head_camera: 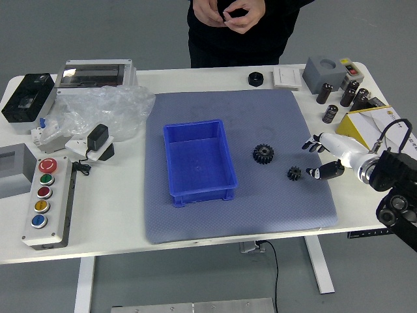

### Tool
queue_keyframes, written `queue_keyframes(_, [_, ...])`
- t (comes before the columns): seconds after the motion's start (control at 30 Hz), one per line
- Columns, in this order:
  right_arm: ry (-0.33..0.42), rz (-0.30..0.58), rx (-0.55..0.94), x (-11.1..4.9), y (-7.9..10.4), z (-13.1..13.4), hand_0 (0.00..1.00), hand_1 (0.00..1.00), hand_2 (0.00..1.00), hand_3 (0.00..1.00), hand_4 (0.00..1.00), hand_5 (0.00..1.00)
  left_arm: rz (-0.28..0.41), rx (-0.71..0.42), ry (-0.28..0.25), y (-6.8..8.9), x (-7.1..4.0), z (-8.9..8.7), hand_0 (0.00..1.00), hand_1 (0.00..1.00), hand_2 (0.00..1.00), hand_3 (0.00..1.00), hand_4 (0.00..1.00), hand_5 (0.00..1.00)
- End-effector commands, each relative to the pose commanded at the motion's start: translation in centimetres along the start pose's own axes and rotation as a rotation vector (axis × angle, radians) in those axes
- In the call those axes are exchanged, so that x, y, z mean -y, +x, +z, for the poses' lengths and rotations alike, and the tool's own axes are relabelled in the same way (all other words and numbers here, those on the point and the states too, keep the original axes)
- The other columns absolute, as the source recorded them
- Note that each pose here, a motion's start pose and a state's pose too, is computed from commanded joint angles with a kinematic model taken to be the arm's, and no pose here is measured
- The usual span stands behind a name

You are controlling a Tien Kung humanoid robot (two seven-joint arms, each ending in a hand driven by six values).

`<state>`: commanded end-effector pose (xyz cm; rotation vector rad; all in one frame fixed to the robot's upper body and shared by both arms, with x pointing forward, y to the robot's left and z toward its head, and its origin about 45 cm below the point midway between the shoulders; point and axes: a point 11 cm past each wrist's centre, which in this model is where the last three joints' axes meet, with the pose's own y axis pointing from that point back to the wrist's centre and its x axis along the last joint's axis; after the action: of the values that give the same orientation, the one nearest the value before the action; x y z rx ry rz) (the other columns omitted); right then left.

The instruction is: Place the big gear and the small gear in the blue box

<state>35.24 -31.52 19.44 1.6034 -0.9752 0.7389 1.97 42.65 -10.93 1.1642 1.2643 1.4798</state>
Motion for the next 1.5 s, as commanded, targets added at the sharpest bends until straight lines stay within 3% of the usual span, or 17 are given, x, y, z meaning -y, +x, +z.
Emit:
queue_keyframes(0.23, [0.002,-0.015,-0.007,0.6,-1.4,-0.9,0.782,0.726,0.748,0.807,0.759,0.094,-0.001,0.003,0.0,0.0,0.0,0.0,0.834,0.856,0.858,0.885,0.728,0.295])
queue_keyframes(1.13, [-0.006,-0.02,-0.023,1.4,-2.4,-1.3,0.773,0.712,0.739,0.789,0.753,0.094,-0.004,-0.001,-0.002,-0.2,0.0,0.1,0.833,0.856,0.856,0.885,0.728,0.295])
queue_keyframes(1.33, [-0.004,-0.017,-0.025,1.4,-2.6,-1.4,0.768,0.692,0.712,0.766,0.751,0.097,-0.004,-0.001,-0.003,-0.2,0.0,0.2,0.833,0.856,0.856,0.885,0.729,0.295])
queue_keyframes(1.37, [-0.004,-0.016,-0.026,1.4,-2.6,-1.4,0.728,0.646,0.67,0.671,0.744,0.105,-0.004,-0.001,-0.003,-0.2,0.0,0.2,0.833,0.856,0.856,0.885,0.728,0.295])
queue_keyframes(1.5, [-0.005,-0.011,-0.028,1.4,-2.6,-1.4,0.728,0.646,0.67,0.671,0.744,0.105,-0.004,-0.001,-0.004,-0.2,0.0,0.2,0.833,0.856,0.856,0.885,0.728,0.295])
